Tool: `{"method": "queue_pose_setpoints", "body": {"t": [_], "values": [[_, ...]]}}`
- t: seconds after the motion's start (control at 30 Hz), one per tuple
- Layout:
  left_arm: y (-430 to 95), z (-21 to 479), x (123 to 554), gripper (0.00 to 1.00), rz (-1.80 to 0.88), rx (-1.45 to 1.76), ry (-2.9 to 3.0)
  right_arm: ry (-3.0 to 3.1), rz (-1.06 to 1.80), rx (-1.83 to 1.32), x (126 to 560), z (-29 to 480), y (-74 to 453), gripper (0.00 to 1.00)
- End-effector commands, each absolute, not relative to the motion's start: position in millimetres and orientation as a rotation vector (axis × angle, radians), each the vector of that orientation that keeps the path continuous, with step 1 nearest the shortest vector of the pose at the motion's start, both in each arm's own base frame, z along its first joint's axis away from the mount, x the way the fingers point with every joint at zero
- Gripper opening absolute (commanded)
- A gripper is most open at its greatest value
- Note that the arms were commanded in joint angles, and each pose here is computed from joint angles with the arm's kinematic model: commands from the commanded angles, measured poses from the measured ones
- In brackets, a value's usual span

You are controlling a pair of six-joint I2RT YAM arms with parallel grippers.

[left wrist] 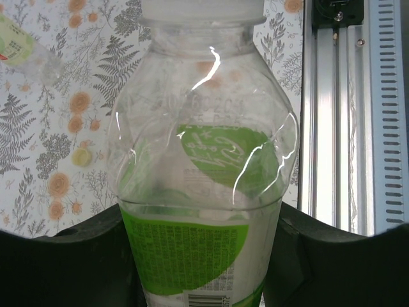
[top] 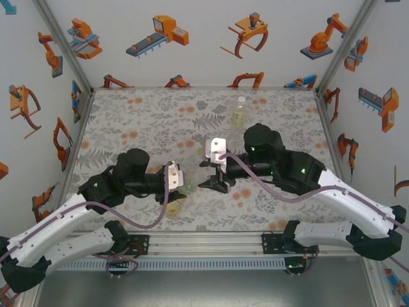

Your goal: Screw on the bottle caps

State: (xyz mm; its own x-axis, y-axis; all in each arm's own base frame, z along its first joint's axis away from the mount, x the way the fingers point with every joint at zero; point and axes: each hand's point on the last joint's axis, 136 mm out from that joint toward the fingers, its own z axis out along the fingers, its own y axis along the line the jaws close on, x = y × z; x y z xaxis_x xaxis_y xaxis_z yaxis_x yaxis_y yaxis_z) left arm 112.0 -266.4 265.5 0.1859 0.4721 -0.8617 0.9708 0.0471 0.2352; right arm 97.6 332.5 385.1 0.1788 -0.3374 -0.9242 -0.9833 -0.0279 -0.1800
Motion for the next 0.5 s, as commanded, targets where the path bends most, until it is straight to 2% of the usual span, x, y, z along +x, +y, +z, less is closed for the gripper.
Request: {"method": "queue_pose_setpoints", "body": {"t": [0.0, 0.47], "values": [[-266.9, 284.7, 104.6, 0.00, -0.732, 1.555, 1.370, 1.251, 0.888, -1.586, 91.6, 385.8, 333.5, 0.52], [-269.1, 288.0, 105.9, 0.00, -0.722, 1.567, 1.349, 1.301, 0.891, -1.599, 92.9, 370.4, 334.6, 0.44]]}}
